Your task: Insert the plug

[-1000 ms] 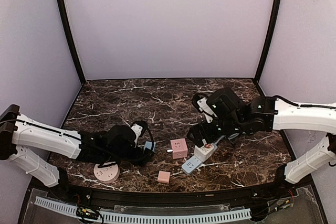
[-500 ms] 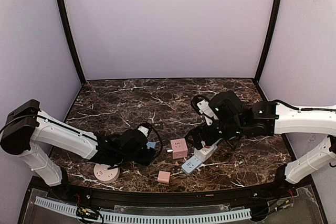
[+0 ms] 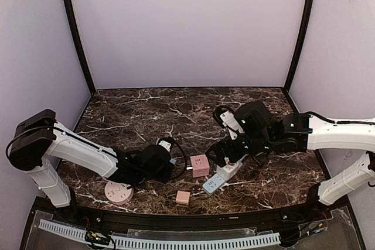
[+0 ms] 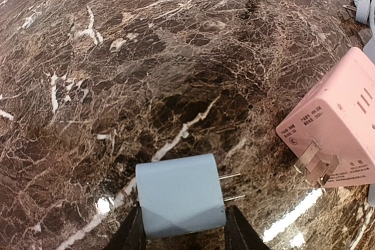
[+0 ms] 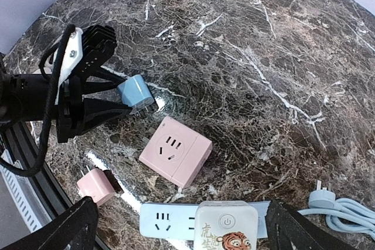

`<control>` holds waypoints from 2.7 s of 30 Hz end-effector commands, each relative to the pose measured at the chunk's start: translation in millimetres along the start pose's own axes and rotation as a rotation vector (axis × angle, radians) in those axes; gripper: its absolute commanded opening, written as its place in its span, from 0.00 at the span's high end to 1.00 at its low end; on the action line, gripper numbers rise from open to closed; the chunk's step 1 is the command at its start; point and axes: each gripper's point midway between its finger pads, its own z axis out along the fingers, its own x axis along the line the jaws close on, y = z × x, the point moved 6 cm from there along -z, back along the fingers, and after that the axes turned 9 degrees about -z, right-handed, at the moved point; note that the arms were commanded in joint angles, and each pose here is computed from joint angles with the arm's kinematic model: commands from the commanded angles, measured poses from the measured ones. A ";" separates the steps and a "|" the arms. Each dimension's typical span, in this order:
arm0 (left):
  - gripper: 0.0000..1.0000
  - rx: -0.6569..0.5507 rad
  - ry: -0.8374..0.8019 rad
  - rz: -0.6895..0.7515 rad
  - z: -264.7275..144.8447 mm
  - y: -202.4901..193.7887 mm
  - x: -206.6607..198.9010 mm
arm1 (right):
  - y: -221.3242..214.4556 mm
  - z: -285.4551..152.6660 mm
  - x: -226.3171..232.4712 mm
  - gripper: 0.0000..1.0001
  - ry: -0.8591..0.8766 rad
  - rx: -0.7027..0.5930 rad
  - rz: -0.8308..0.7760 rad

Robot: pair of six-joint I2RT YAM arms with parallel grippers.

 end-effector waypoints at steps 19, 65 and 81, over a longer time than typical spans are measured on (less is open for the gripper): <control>0.68 -0.313 -0.336 0.203 -78.8 53.6 -15.2 | 26.0 -0.3 23.8 0.04 0.176 -0.148 0.080; 0.66 -0.595 -0.540 0.372 -130.4 71.0 -27.2 | 70.7 37.0 70.8 0.70 0.535 -0.238 0.262; 0.02 -0.565 -0.587 0.388 -135.7 62.1 -25.2 | 54.3 20.8 65.9 1.00 0.528 -0.313 0.107</control>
